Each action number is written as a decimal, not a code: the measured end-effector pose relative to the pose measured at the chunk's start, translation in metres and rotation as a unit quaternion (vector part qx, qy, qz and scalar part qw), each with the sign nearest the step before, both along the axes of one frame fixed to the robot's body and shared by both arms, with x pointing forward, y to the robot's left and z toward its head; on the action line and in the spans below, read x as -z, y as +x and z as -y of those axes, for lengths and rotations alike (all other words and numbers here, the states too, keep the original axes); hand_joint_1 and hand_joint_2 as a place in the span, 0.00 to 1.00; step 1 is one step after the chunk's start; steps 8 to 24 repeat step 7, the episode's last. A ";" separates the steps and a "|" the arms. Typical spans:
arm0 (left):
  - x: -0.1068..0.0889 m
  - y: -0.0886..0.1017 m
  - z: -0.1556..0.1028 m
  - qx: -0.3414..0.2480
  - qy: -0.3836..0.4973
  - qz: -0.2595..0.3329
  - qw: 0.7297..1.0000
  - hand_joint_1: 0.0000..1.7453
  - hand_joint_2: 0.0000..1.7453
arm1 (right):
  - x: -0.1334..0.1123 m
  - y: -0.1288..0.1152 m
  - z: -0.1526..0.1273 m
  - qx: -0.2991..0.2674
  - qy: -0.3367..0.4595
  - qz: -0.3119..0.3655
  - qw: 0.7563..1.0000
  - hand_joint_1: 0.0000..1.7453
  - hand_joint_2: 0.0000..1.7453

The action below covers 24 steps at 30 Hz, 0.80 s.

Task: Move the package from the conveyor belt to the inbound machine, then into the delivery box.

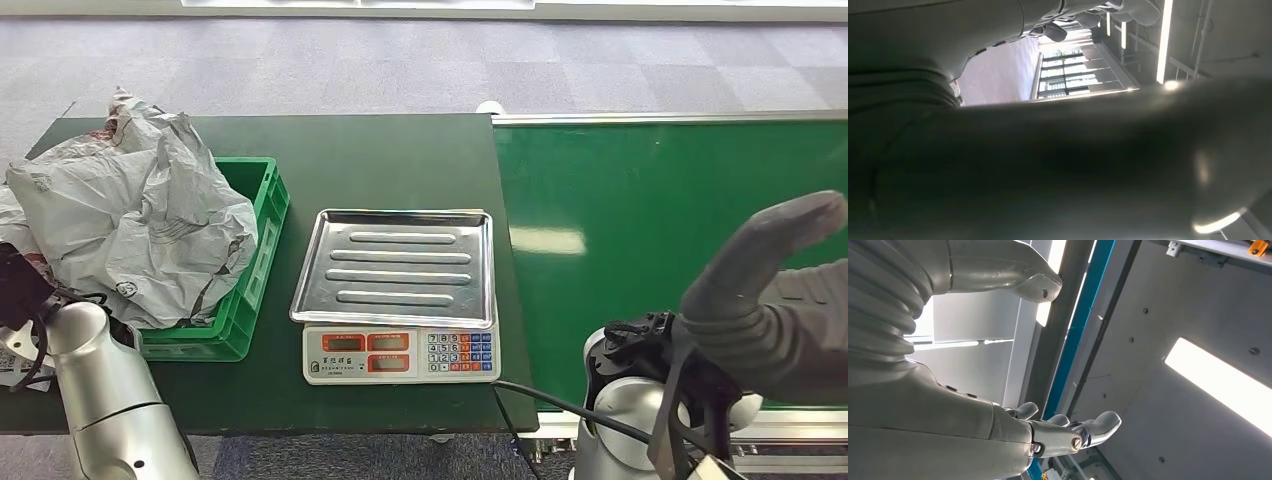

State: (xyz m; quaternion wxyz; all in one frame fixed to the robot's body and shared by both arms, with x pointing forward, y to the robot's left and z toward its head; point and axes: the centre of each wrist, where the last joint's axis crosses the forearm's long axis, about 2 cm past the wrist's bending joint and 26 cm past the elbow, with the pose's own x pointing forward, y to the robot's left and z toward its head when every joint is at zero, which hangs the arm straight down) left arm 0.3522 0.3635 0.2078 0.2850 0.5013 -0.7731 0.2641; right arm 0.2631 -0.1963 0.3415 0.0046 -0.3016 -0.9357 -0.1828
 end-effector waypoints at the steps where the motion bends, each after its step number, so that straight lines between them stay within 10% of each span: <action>1: -0.001 0.000 0.003 0.009 -0.010 0.009 1.000 0.00 0.50 | 0.000 0.000 0.000 0.000 0.001 -0.001 1.000 0.00 1.00; 3: -0.001 0.002 0.011 0.045 -0.039 0.031 0.998 0.00 1.00 | 0.001 0.000 0.000 -0.002 0.003 -0.003 1.000 0.00 1.00; 7: -0.004 0.009 0.035 0.173 -0.070 0.046 0.981 0.00 1.00 | 0.003 0.002 -0.003 -0.034 0.026 -0.007 0.999 0.00 1.00; 24: -0.004 0.009 0.035 0.173 -0.070 0.046 0.981 0.00 1.00 | 0.003 0.002 -0.003 -0.034 0.026 -0.007 0.999 0.00 1.00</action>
